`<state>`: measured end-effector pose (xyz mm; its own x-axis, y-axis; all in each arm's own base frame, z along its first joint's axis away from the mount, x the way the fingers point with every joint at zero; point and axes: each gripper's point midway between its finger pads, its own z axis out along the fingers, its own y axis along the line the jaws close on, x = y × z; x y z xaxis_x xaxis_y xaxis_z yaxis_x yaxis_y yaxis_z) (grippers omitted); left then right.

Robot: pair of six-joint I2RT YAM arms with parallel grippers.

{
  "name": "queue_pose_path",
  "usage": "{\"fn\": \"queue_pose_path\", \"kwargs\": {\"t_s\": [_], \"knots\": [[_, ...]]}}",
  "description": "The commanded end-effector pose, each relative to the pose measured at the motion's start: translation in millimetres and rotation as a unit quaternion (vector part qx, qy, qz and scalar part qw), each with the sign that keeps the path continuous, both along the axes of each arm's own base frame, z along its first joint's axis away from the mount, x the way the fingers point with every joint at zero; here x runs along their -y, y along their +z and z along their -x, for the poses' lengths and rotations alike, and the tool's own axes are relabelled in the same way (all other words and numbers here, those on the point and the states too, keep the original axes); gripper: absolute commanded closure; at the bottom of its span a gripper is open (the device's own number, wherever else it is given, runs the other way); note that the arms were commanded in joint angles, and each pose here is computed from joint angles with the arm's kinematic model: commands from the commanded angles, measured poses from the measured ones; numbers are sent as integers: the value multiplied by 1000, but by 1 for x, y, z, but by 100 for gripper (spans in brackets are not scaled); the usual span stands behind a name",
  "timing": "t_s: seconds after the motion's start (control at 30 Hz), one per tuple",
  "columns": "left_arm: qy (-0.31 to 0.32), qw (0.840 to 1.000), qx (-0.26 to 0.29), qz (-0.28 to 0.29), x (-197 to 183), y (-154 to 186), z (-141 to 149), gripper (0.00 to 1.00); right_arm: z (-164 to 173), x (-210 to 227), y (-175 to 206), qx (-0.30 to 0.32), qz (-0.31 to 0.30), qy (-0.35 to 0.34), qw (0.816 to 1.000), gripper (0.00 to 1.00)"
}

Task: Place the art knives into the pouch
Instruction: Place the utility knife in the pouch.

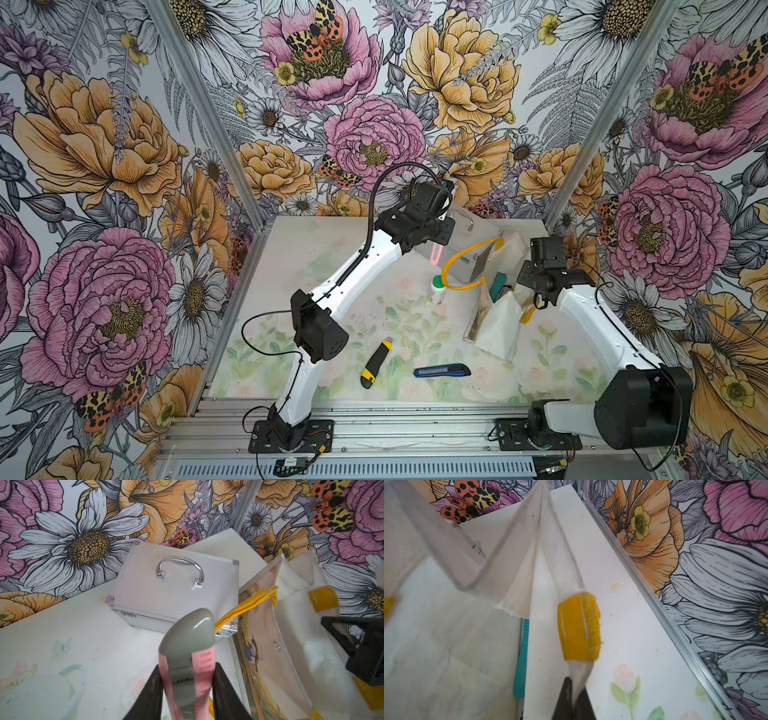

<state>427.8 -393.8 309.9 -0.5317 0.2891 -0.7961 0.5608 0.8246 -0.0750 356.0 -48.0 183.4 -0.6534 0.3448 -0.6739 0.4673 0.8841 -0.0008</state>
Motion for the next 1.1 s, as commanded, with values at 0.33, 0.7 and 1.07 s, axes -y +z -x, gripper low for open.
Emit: {"fn": "queue_pose_path", "kwargs": {"t_s": [0.33,0.7,1.07], "knots": [[-58,995,58,57,49,45,15,71,1,4,5,3,4,-5,1000,100],[-128,977,56,160,102,62,32,69,3,4,5,3,6,-4,1000,100],[-199,950,-2,239,149,48,61,69,4,5,6,3,10,-2,1000,100]]}}
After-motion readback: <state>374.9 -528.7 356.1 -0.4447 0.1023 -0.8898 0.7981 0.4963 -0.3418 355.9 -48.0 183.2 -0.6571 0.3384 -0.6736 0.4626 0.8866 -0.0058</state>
